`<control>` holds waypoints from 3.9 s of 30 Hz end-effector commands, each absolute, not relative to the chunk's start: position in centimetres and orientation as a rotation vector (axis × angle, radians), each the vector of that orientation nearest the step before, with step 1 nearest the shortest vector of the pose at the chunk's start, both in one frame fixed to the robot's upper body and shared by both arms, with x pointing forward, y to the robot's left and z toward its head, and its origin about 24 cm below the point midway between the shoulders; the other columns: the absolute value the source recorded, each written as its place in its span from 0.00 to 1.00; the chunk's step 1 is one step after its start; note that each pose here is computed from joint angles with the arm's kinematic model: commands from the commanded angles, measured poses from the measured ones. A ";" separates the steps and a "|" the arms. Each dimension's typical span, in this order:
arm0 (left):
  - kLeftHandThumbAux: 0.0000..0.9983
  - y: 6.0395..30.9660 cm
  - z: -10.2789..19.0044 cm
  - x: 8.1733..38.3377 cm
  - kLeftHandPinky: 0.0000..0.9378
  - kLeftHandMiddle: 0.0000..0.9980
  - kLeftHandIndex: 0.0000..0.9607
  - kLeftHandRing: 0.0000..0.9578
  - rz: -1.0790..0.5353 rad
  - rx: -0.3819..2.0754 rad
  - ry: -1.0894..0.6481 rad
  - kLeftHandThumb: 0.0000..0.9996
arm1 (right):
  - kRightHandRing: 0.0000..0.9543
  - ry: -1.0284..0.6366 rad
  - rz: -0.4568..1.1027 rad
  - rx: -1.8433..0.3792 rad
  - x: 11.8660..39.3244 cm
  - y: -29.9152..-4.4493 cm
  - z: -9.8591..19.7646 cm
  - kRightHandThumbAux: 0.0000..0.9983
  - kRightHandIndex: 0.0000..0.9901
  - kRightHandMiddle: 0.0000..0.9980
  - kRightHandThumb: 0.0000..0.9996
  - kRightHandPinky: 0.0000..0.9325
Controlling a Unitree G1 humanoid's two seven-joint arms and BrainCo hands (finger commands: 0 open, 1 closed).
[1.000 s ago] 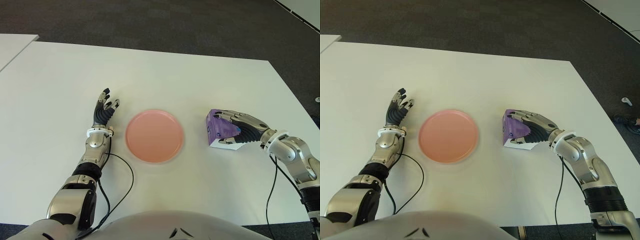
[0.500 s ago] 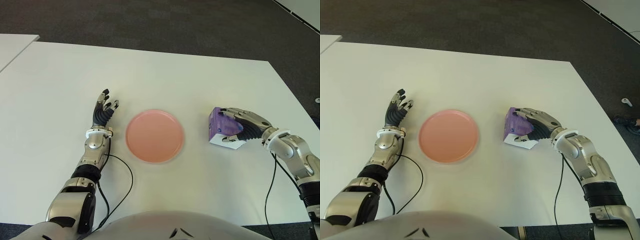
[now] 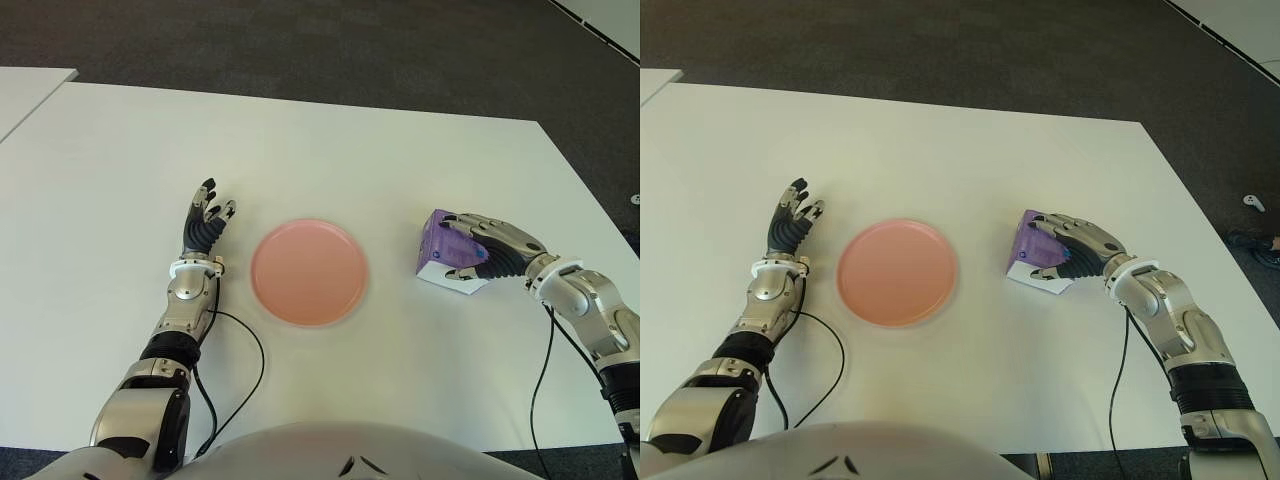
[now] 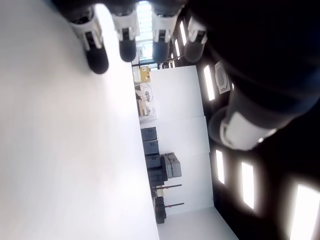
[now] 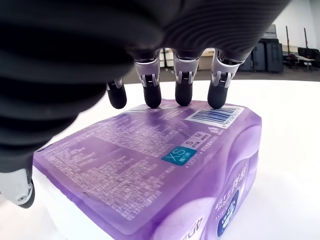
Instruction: Put the tissue paper into the plate.
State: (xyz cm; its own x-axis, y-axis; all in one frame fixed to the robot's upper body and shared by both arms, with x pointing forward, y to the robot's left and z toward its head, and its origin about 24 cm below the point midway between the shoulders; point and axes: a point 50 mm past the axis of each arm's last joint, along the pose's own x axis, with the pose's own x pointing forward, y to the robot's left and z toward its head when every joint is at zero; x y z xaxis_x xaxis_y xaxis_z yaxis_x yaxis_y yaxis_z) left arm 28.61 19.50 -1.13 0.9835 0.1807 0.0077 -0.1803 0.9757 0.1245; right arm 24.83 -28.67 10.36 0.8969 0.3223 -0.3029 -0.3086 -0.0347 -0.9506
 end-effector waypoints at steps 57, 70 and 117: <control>0.61 20.4 -2.7 26.9 0.03 0.02 0.04 0.01 0.200 0.172 0.065 0.17 | 0.00 0.067 0.589 -1.568 22.6 -24.8 -4.4 0.57 0.03 0.00 0.14 0.00; 0.61 20.3 -2.7 27.0 0.04 0.02 0.05 0.01 0.209 0.166 0.074 0.17 | 0.19 0.069 0.484 -1.480 22.6 -24.8 -4.5 0.56 0.22 0.16 0.31 0.27; 0.62 19.9 -2.5 27.7 0.04 0.02 0.04 0.02 0.233 0.145 0.082 0.19 | 0.91 -0.290 0.180 -1.485 24.9 -21.9 -4.7 0.71 0.45 0.87 0.75 0.93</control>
